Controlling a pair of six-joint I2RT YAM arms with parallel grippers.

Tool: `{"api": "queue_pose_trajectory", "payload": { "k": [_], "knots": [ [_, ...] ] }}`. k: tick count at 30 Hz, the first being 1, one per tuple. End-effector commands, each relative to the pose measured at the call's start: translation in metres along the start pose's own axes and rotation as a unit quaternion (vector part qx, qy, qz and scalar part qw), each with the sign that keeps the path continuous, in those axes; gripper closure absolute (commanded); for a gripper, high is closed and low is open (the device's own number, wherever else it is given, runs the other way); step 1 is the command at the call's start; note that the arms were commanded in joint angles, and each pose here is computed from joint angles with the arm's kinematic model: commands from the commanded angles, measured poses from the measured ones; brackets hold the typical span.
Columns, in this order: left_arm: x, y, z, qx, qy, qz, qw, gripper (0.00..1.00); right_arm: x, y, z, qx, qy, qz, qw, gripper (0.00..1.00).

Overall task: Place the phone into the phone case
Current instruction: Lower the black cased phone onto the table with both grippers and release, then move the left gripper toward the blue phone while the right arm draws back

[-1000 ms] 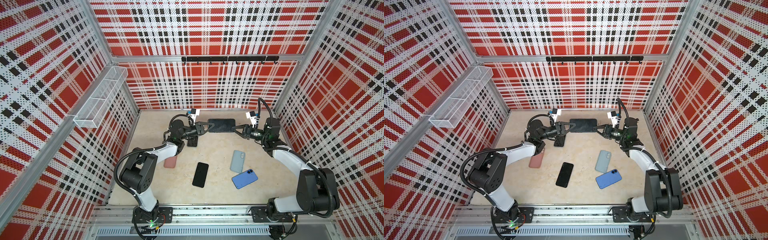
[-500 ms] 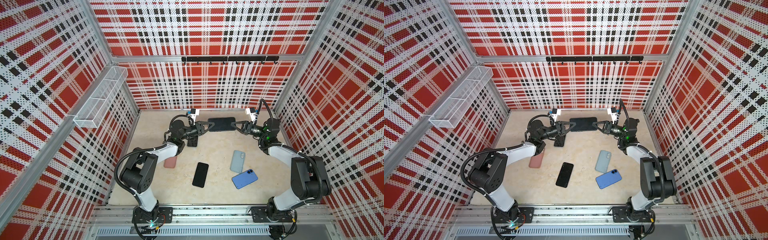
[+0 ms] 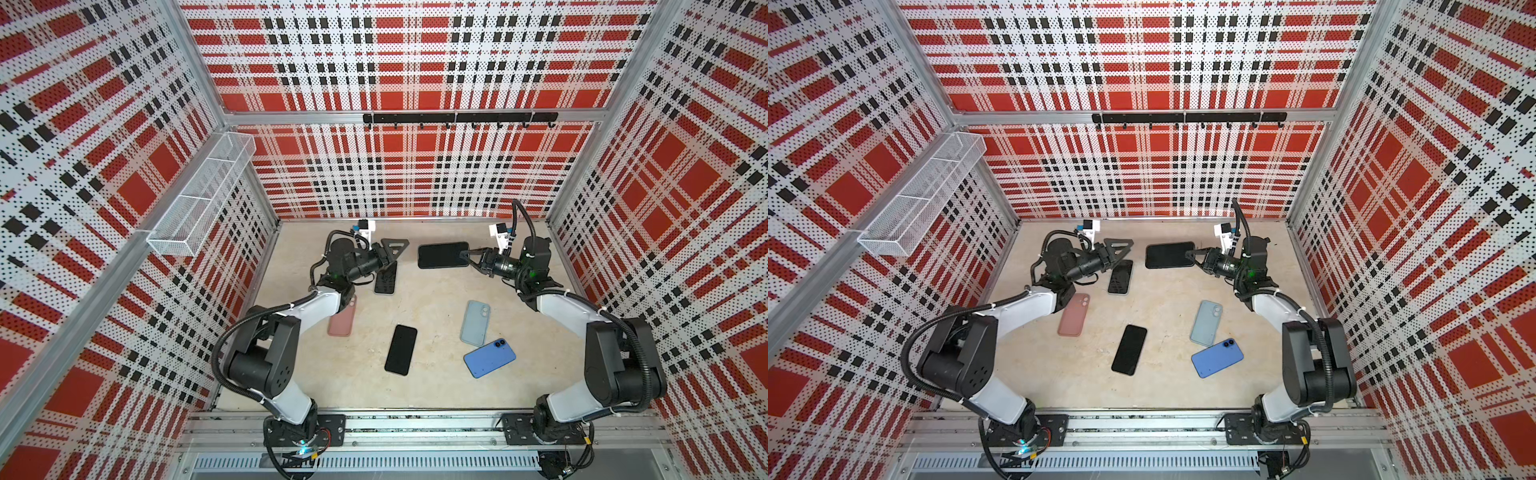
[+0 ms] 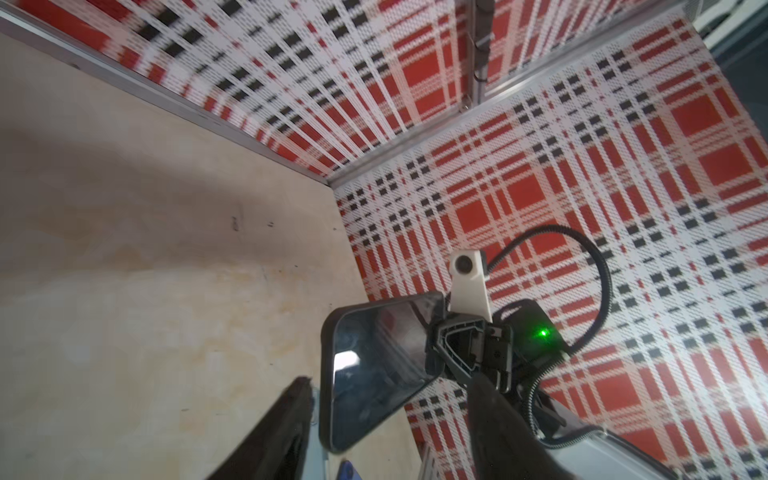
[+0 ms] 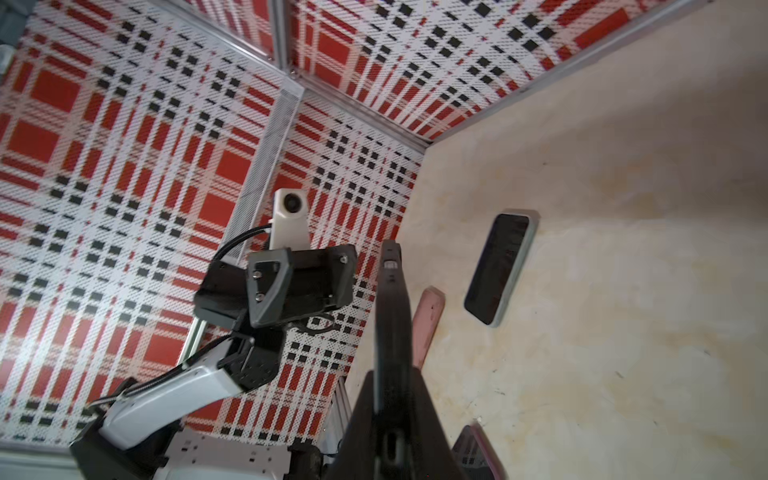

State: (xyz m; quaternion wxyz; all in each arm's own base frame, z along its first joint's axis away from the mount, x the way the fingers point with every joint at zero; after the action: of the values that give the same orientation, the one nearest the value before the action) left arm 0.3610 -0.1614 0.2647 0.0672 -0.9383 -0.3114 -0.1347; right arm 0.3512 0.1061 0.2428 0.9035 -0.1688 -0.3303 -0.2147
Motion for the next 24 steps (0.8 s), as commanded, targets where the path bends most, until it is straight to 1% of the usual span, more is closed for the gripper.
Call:
{"api": "queue_pose_trajectory", "payload": {
  "k": [1, 2, 3, 4, 5, 8, 9, 11, 15, 18, 23, 24],
  "knots": [
    [0.010, -0.025, 0.006, 0.090, 0.035, -0.063, 0.993, 0.29, 0.004, 0.001, -0.002, -0.070, -0.026, -0.003, 0.997, 1.00],
    [0.010, -0.030, 0.007, 0.115, 0.047, -0.072, 0.990, 0.24, 0.000, 0.006, -0.006, -0.080, -0.020, 0.004, 0.997, 1.00],
    [0.008, -0.036, 0.006, 0.138, 0.066, -0.081, 0.985, 0.22, -0.004, 0.013, -0.012, -0.089, -0.014, 0.012, 0.996, 1.00],
    [0.007, -0.041, 0.004, 0.159, 0.083, -0.089, 0.980, 0.14, -0.011, 0.021, -0.017, -0.098, -0.005, 0.020, 0.995, 1.00],
    [0.006, -0.046, 0.002, 0.181, 0.104, -0.097, 0.973, 0.00, -0.016, 0.030, -0.023, -0.105, 0.002, 0.029, 0.994, 1.00],
    [0.003, -0.060, -0.010, 0.223, 0.164, -0.119, 0.954, 0.00, -0.028, 0.059, -0.038, -0.117, 0.013, 0.050, 0.992, 1.00],
    [-0.007, -0.058, -0.016, 0.228, 0.180, -0.114, 0.950, 0.00, -0.031, 0.068, -0.042, -0.117, 0.013, 0.052, 0.992, 1.00],
    [-0.012, -0.063, -0.018, 0.235, 0.190, -0.121, 0.946, 0.00, -0.033, 0.082, -0.051, -0.119, 0.015, 0.052, 0.991, 1.00],
    [-0.018, -0.073, -0.015, 0.239, 0.181, -0.128, 0.945, 0.00, -0.032, 0.103, -0.072, -0.114, 0.033, 0.048, 0.992, 1.00],
    [-0.021, -0.078, -0.011, 0.240, 0.171, -0.126, 0.947, 0.00, -0.034, 0.116, -0.086, -0.111, 0.050, 0.059, 0.991, 1.00],
    [-0.025, -0.084, -0.004, 0.241, 0.155, -0.124, 0.950, 0.00, -0.040, 0.126, -0.102, -0.112, 0.069, 0.073, 0.989, 1.00],
    [-0.025, -0.085, -0.004, 0.241, 0.153, -0.124, 0.950, 0.00, -0.042, 0.127, -0.105, -0.118, 0.071, 0.077, 0.988, 0.97]
  ]
}}
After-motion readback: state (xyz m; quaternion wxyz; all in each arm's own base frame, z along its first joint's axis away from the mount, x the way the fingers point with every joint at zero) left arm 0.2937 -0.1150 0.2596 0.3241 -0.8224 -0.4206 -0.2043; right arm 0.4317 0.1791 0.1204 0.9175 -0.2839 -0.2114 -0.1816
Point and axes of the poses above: each gripper's point midway between its finger pads, its own y axis out along the fingers, its own z axis along the line the jaws close on, x = y × z, the point moved 9 cm from there along -y, back along the fingers, and after that the axes turned 14 degrees about -y, right-handed, at the moved point
